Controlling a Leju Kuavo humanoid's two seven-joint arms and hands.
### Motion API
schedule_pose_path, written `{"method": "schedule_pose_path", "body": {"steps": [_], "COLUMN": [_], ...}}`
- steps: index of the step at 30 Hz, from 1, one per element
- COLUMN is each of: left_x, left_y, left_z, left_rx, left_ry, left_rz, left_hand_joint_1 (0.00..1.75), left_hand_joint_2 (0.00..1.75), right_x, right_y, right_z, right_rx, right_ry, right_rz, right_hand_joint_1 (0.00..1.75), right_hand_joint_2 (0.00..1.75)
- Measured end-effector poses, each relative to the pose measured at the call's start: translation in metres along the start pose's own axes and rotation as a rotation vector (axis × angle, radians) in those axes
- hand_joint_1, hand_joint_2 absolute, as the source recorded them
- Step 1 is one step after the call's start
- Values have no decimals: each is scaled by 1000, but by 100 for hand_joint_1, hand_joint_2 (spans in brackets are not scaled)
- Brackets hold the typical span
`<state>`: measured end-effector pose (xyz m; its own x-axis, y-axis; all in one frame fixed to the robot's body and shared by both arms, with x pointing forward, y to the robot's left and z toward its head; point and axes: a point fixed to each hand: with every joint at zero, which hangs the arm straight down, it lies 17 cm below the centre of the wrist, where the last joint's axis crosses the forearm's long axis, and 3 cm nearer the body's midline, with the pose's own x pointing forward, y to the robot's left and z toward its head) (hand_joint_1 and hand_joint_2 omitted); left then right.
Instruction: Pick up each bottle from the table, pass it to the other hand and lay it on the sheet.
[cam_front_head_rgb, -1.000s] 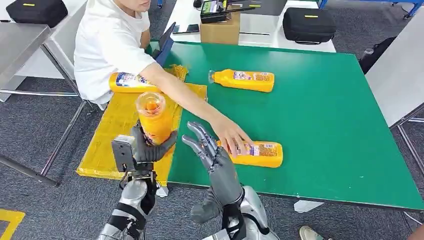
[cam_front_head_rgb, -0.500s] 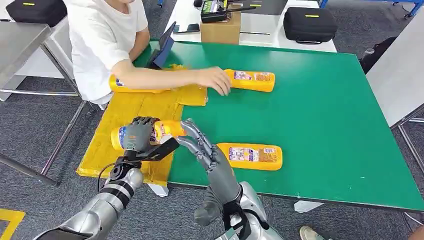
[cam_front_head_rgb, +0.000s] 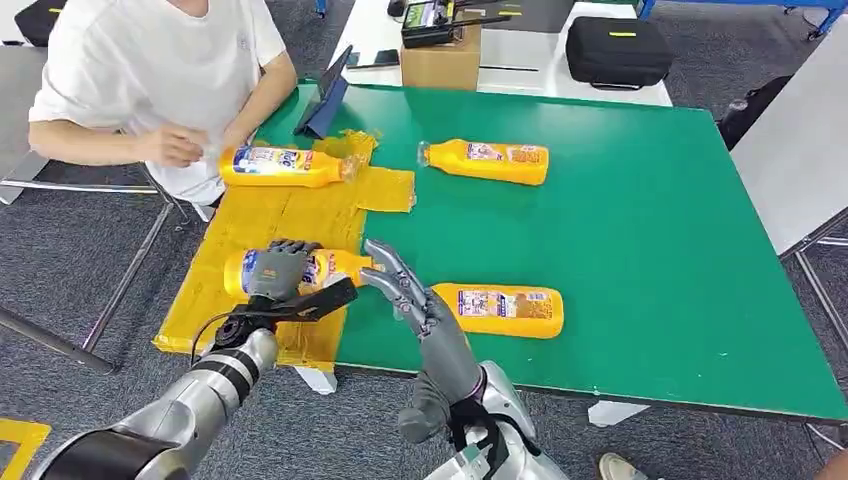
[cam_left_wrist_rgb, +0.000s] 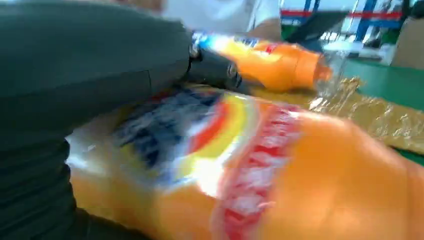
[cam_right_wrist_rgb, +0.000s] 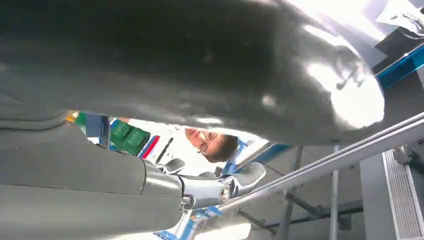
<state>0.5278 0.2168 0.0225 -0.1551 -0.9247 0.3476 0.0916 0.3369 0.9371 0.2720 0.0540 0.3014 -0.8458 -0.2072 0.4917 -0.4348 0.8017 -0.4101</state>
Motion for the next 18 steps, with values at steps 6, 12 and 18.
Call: {"method": "schedule_pose_path", "body": {"steps": [6, 12, 18], "left_x": [-1, 35, 74], "left_y": [-9, -16, 35], "left_z": [4, 0, -6], "left_rx": [-39, -179, -14], "left_ry": [-11, -115, -226], "left_rz": [27, 409, 964], "left_hand_joint_1": [0, 0, 0], "left_hand_joint_2": [0, 0, 175], "right_x": [-6, -12, -18], "right_y": [-1, -6, -10], "right_z": [4, 5, 6], "right_rx": [2, -16, -22], "right_ry": [17, 36, 42], "right_rz": [-2, -33, 30], "right_hand_joint_1": [0, 0, 0], "right_hand_joint_2": [0, 0, 0]}}
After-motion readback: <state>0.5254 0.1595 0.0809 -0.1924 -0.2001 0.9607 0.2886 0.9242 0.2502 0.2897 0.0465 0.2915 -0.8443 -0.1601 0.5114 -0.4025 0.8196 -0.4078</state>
